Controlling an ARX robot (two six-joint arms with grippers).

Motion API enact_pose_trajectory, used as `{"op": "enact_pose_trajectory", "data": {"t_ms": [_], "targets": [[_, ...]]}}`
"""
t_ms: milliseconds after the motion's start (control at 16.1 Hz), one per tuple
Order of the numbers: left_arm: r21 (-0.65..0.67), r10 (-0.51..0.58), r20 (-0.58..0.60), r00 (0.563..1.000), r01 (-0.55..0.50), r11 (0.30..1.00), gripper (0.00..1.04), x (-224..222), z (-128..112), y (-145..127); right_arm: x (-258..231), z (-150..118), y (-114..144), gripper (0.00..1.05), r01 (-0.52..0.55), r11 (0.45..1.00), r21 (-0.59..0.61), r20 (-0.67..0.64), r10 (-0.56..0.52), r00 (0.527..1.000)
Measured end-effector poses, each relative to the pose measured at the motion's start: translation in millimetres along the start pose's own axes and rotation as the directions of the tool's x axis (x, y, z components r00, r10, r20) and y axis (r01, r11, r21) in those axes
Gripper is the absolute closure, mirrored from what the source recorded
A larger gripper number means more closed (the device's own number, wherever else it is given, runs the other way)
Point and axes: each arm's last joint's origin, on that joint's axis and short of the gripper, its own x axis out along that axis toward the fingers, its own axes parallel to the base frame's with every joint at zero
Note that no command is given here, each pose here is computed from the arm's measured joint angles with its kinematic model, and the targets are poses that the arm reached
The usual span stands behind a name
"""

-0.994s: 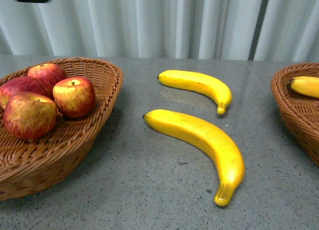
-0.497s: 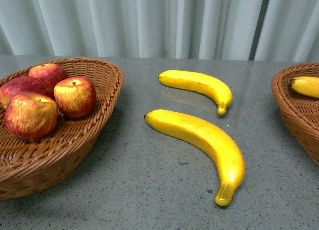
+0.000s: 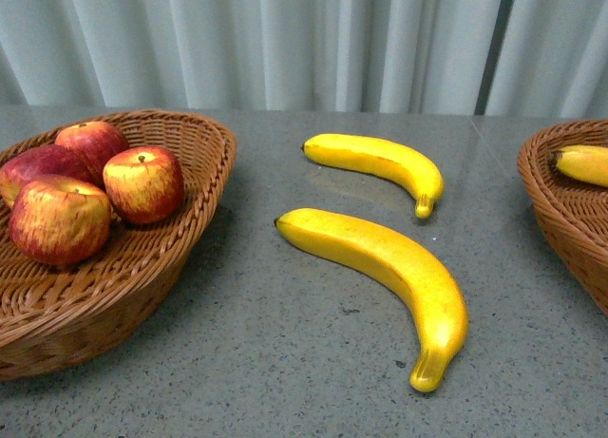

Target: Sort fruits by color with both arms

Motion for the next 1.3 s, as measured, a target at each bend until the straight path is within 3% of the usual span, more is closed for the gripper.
{"op": "enact_pose_trajectory", "data": {"t_ms": [373,1305], "targets": [[0.000,-0.022,0.013,1.000,0.022,1.000,1.03,-17,-11,-1,0,0,0,0.07,0.000,1.000,0.000,0.000,0.000,1.000],[0.000,-0.023,0.023,0.999,0.023,1.000,1.03,-36,-10,-1,0,0,0,0.07,0.000,1.000,0.000,0.000,0.000,1.000]]}}
